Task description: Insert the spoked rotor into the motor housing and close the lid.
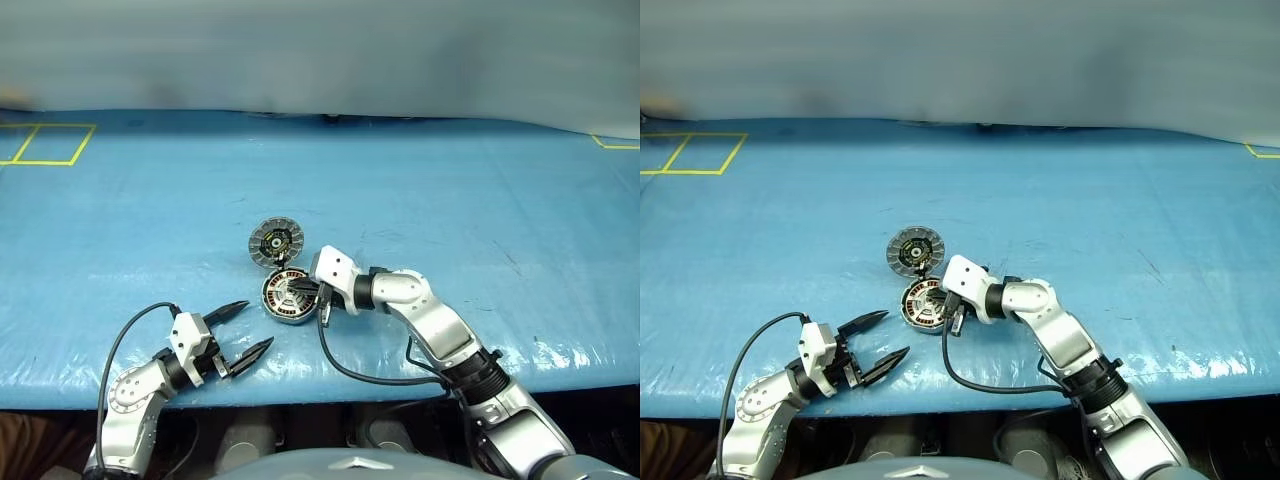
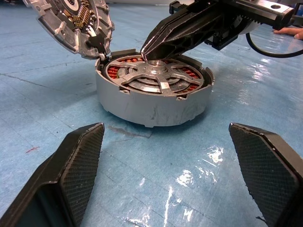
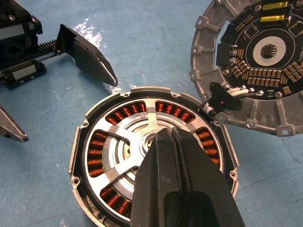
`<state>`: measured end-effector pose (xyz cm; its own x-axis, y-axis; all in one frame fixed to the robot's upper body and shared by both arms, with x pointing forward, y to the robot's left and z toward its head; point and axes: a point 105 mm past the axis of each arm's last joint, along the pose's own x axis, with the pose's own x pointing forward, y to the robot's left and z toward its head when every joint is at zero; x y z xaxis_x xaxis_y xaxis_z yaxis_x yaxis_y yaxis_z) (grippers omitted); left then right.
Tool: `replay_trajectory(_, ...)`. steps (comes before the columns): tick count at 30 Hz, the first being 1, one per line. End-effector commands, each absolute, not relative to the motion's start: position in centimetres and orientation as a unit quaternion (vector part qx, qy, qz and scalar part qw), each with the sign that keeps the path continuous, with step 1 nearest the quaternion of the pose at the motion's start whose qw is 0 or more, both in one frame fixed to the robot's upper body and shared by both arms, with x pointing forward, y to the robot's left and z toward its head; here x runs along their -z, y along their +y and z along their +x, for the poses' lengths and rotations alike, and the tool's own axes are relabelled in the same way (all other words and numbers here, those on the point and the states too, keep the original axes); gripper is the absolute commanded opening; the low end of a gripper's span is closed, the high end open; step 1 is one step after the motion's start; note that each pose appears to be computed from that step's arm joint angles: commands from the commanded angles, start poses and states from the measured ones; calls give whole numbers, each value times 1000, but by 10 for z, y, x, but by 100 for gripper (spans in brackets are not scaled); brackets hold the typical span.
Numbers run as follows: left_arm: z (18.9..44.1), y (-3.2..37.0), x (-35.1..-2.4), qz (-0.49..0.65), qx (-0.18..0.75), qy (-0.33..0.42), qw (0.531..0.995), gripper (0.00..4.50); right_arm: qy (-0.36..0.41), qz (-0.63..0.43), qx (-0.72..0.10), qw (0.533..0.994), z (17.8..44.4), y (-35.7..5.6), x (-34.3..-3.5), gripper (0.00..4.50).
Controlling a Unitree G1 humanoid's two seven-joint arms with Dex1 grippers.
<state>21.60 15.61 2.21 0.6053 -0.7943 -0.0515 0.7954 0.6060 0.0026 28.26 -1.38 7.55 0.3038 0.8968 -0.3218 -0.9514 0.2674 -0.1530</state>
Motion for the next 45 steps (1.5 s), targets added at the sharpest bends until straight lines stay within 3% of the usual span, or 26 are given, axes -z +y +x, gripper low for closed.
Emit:
replay_trajectory(1, 217, 159, -29, 17, 439, 11, 898, 450, 27, -123, -601, 789, 277, -12, -112, 3)
replay_trajectory(5, 217, 161, -29, 18, 434, 9, 901, 450, 8, -109, -574, 812, 288, -24, -130, 3)
replay_trajectory(12, 219, 161, -30, 15, 430, 6, 903, 450, 15, -238, -416, 878, 352, -72, -120, 3)
replay_trajectory(18, 220, 169, -37, 18, 404, -9, 915, 450, 10, -250, -421, 872, 367, -62, -119, 3)
replay_trajectory(22, 237, 194, -38, 22, 307, 10, 951, 450, 17, -240, -420, 875, 366, -62, -111, 3)
replay_trajectory(25, 241, 197, -40, 19, 302, 9, 953, 387, 29, -235, -425, 874, 361, -63, -103, 0)
replay_trajectory(36, 289, 196, -76, 28, 258, -67, 963, 18, 70, -163, -466, 867, 325, -78, -85, 0)
replay_trajectory(40, 314, 202, -83, 27, 220, -72, 972, 2, 81, -153, -462, 870, 314, -87, -81, 0)
replay_trajectory(45, 336, 187, -93, 17, 276, -72, 958, 2, 90, -143, -453, 875, 304, -94, -78, 0)
